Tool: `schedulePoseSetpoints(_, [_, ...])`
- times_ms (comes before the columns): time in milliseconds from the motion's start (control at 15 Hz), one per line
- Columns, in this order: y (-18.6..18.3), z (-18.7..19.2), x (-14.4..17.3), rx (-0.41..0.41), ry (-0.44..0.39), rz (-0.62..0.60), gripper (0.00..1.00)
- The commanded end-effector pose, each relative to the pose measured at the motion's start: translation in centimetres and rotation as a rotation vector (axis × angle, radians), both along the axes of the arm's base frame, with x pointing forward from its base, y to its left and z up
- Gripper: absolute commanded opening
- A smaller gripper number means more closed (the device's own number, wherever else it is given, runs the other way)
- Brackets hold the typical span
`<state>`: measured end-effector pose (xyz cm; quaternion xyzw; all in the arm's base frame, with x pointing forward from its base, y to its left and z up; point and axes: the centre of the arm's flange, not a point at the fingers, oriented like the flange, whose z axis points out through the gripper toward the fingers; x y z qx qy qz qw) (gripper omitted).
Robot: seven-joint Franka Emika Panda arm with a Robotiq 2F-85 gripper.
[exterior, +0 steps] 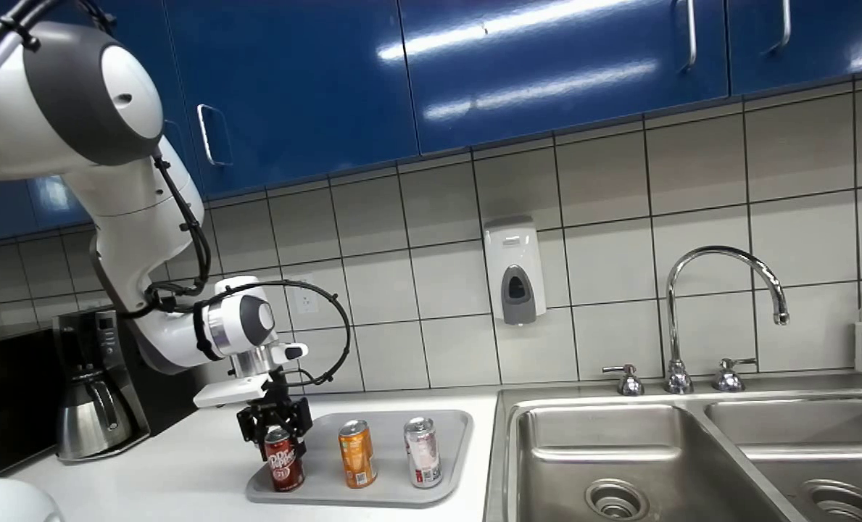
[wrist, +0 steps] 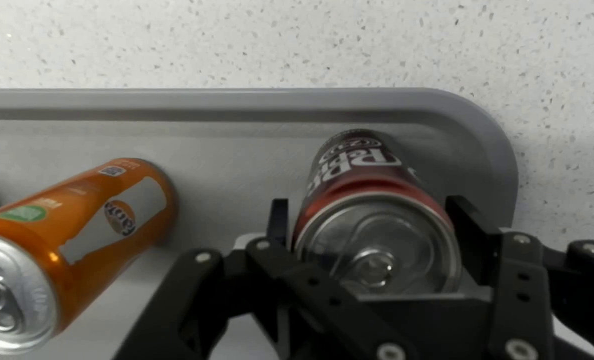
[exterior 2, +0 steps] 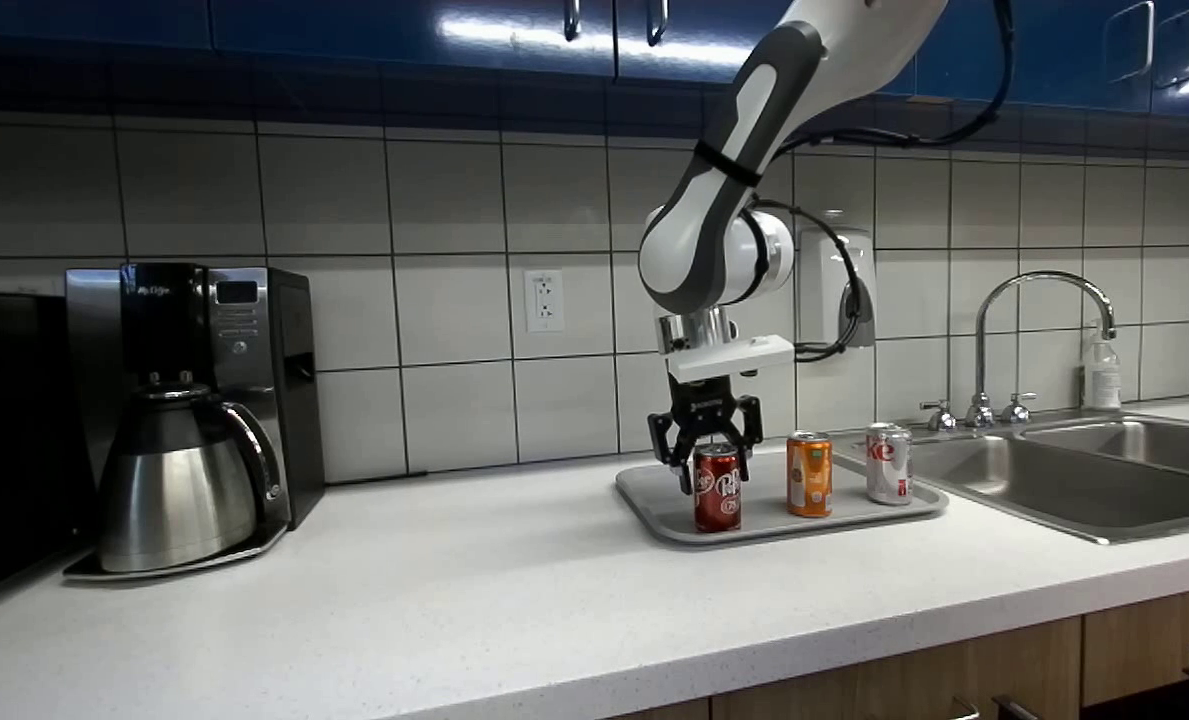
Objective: Put all three cans on the grey tray
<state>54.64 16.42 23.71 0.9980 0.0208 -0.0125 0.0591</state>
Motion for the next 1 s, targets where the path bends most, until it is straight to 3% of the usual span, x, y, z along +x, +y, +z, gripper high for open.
schedulePoseSetpoints(0, [0.0,0.5,0.9,0.001,0.003,-0.039,1.0])
schedulePoseSetpoints(933, [0.3,5.1,1.0,-0.027,-0.1,-0.055,1.0])
